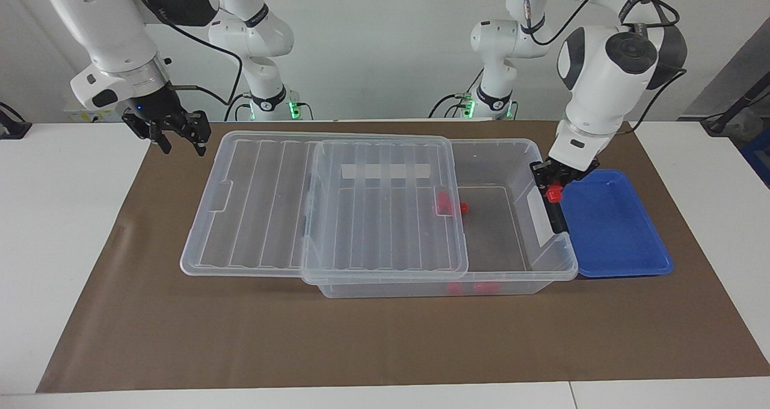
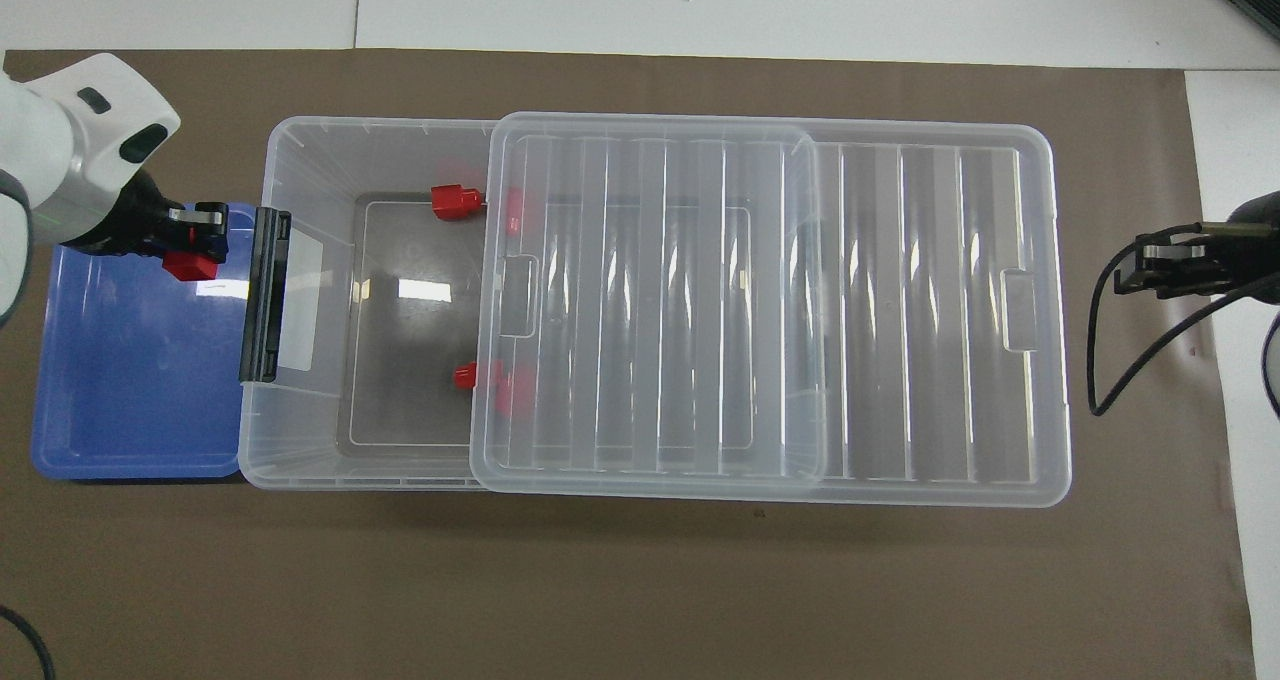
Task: Place red block in blue tray from box
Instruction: 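Lift the red block and carry it over the blue tray, then lower the red block into the blue tray with the left gripper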
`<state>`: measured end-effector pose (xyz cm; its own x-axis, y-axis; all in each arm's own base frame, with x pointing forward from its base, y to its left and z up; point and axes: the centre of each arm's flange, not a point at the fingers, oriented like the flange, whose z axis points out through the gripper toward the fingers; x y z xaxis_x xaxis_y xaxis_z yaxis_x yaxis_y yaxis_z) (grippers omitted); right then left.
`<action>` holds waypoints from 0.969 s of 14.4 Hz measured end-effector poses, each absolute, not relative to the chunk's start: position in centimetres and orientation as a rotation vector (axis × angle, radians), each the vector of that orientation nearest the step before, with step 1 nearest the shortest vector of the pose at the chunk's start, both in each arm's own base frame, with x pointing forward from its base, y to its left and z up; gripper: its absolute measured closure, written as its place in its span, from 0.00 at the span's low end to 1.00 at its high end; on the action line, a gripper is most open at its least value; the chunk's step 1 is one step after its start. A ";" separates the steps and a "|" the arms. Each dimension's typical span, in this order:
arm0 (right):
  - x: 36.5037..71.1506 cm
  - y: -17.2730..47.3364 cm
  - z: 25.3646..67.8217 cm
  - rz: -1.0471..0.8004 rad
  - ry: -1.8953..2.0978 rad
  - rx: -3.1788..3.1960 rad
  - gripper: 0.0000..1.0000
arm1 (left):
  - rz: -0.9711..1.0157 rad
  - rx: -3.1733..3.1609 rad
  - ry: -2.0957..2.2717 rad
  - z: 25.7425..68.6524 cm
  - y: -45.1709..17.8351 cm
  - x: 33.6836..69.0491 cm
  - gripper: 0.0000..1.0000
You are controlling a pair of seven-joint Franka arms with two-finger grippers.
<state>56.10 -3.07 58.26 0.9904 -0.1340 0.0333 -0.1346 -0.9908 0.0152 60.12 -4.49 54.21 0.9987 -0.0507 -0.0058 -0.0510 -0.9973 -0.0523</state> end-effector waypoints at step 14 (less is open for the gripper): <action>58.2 -7.1 49.2 0.156 -0.286 3.106 0.99 | -0.210 -3.044 0.300 42.0 8.6 59.6 0.66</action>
<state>58.20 -7.06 49.17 0.9782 -0.1814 0.1008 -0.1832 -0.9830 0.0090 59.55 8.56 42.04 0.9715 -0.1994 0.1284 -0.1891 -0.9780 -0.0882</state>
